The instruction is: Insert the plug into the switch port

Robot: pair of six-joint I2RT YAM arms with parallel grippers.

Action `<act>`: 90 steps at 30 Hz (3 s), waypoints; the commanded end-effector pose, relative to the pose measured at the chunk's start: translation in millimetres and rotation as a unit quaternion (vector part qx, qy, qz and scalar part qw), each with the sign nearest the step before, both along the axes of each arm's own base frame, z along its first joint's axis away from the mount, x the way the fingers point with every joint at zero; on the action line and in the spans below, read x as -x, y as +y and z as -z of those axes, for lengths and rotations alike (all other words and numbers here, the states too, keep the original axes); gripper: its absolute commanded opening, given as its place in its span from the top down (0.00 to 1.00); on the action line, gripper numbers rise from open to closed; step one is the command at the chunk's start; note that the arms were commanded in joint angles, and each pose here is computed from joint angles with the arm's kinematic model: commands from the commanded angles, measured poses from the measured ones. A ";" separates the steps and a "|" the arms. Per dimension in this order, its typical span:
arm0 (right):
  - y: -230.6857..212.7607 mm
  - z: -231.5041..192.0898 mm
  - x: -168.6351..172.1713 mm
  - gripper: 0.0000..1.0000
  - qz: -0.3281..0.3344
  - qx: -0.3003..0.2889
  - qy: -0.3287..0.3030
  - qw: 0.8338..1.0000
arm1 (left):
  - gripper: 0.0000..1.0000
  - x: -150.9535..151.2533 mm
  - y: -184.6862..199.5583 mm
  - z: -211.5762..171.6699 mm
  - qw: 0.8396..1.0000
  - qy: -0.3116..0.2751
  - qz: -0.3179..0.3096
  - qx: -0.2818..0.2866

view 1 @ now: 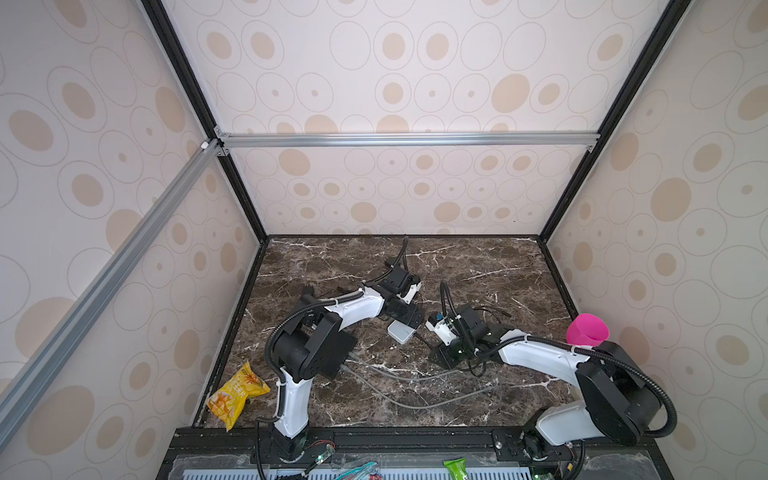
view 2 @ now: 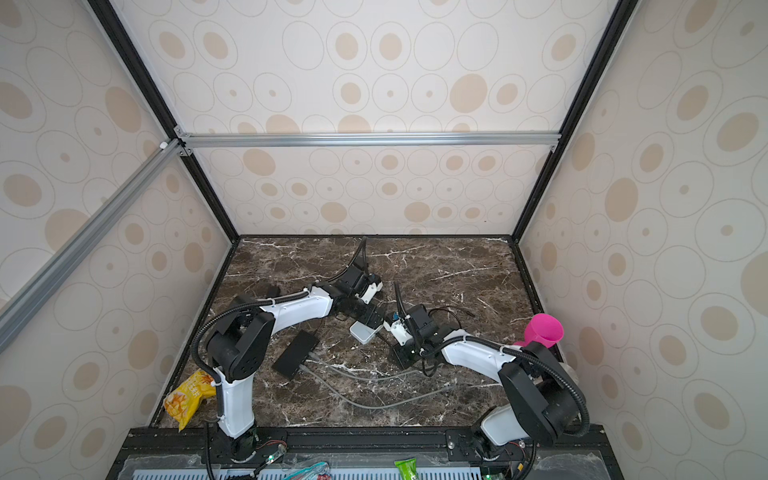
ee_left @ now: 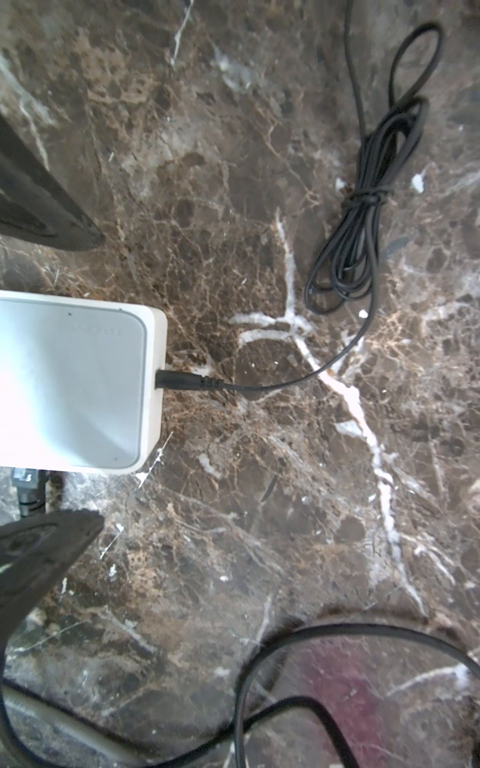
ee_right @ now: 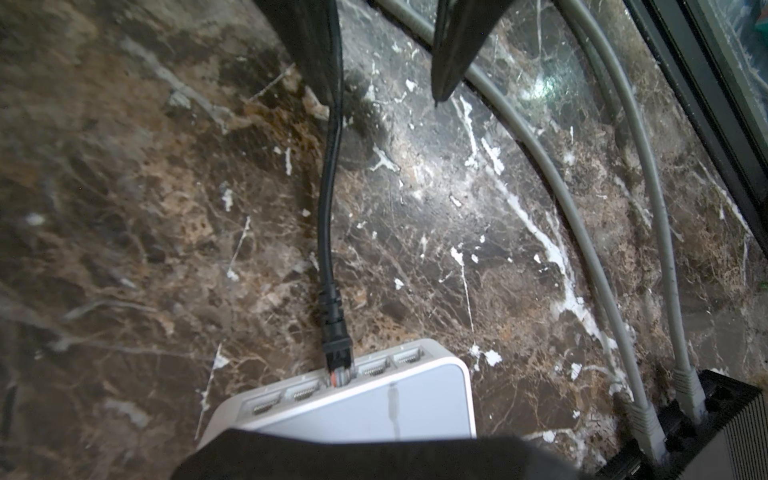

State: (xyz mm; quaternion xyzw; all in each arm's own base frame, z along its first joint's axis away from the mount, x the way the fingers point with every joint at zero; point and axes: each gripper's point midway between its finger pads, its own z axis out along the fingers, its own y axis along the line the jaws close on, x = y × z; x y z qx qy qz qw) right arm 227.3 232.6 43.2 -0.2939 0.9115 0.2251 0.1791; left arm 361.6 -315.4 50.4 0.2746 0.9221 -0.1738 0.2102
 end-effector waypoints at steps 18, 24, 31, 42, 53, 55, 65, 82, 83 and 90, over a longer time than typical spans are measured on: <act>-12.1 7.3 4.2 0.62 0.010 0.019 -0.005 1.000 | 0.17 5.2 -1.4 22.8 0.997 0.000 0.012 -0.071; -15.5 15.2 3.6 0.60 0.017 0.031 0.000 0.999 | 0.26 1.6 2.8 24.5 0.996 -0.004 0.008 -0.086; -12.0 16.5 5.0 0.78 0.008 0.029 0.004 1.000 | 0.28 -3.2 8.3 24.5 0.995 -0.009 0.003 -0.099; -13.0 15.1 1.8 0.89 0.012 0.033 -0.002 0.999 | 0.29 -13.7 37.3 25.6 0.990 -0.018 -0.007 -0.139; -12.3 -6.3 -18.3 0.65 0.037 0.041 -0.030 0.998 | 0.29 -20.0 38.3 27.8 0.991 -0.017 -0.025 -0.134; -11.5 -24.4 -28.1 0.63 0.050 0.035 -0.053 0.997 | 0.29 -24.0 38.1 27.6 0.991 -0.017 -0.033 -0.131; -85.4 -110.4 -51.7 0.66 0.243 0.048 -0.193 0.949 | 0.27 -50.6 45.2 29.0 0.991 -0.004 -0.101 -0.085; -182.1 -143.5 2.2 0.73 0.400 0.011 -0.232 0.887 | 0.02 -52.7 19.7 -38.2 0.993 -0.047 -0.106 0.011; -185.6 -146.8 3.1 0.72 0.406 0.012 -0.237 0.883 | 0.01 -51.5 20.2 -47.0 0.993 -0.055 -0.107 0.014; -184.8 -154.5 2.1 0.70 0.412 -0.001 -0.239 0.879 | 0.02 -34.0 50.5 -106.8 0.981 -0.127 -0.139 0.040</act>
